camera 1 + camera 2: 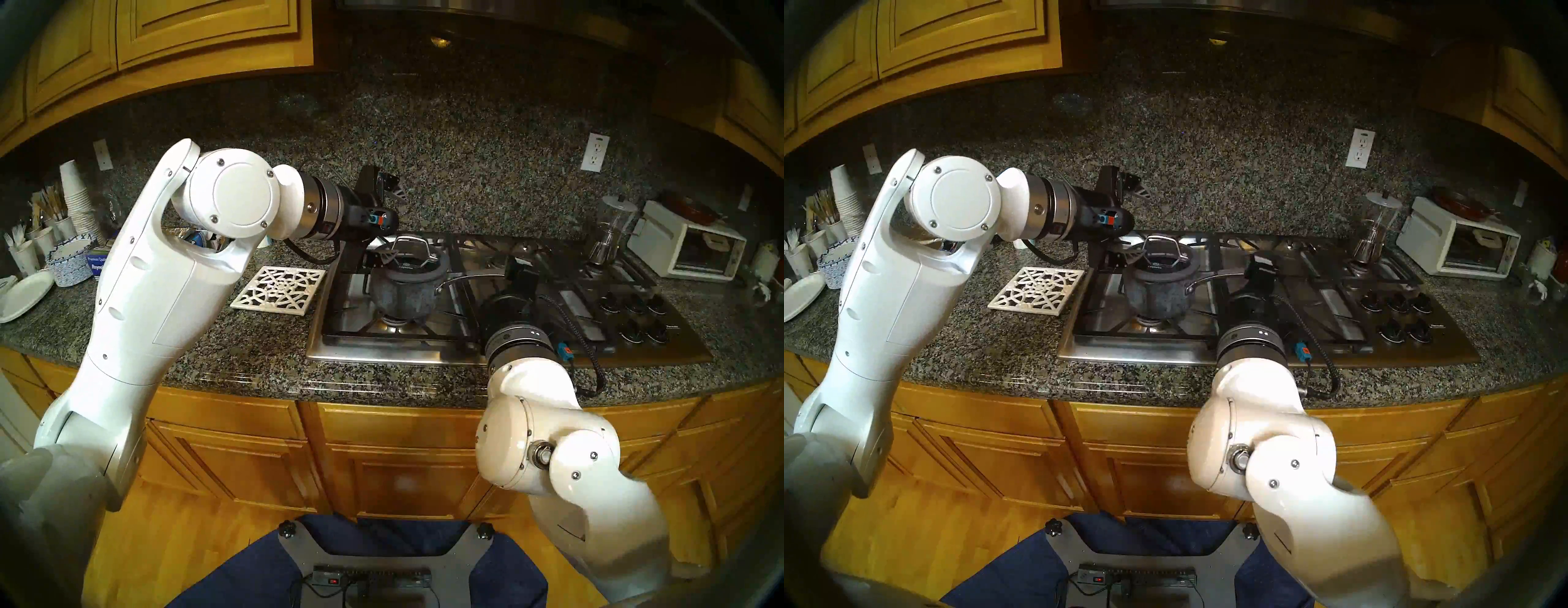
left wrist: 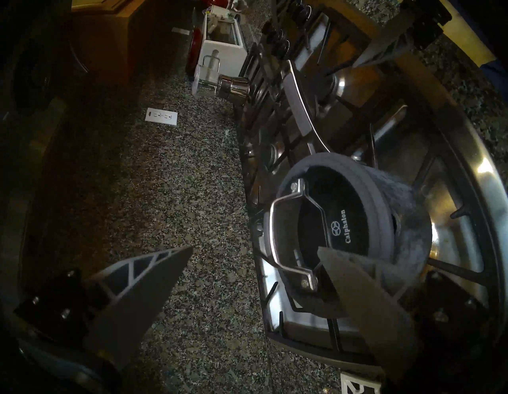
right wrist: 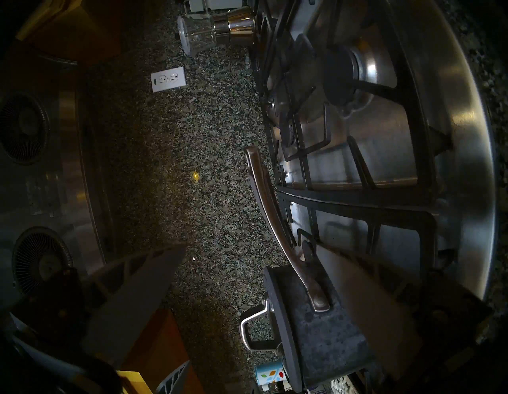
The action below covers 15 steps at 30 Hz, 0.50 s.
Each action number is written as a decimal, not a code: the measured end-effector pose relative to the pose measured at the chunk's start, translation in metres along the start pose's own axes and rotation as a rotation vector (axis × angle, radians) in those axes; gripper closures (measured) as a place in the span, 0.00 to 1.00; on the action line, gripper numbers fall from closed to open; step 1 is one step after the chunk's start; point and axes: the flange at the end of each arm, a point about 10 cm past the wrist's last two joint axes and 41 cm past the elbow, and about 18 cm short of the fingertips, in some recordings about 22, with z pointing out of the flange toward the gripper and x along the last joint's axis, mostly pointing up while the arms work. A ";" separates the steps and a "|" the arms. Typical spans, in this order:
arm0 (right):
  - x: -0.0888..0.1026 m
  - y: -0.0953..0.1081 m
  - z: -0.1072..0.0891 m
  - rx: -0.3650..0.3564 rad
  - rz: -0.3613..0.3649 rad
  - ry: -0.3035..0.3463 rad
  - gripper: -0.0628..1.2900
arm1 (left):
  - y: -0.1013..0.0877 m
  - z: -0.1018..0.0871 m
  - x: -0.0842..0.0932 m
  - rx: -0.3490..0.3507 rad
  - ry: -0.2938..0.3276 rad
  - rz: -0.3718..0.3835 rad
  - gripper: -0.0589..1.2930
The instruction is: Pick up the pot, put it on the stove, take off the pot lid
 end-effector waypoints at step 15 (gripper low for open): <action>0.000 0.000 0.000 0.001 -0.002 0.001 0.04 | -0.008 -0.001 0.004 0.017 -0.004 0.004 0.04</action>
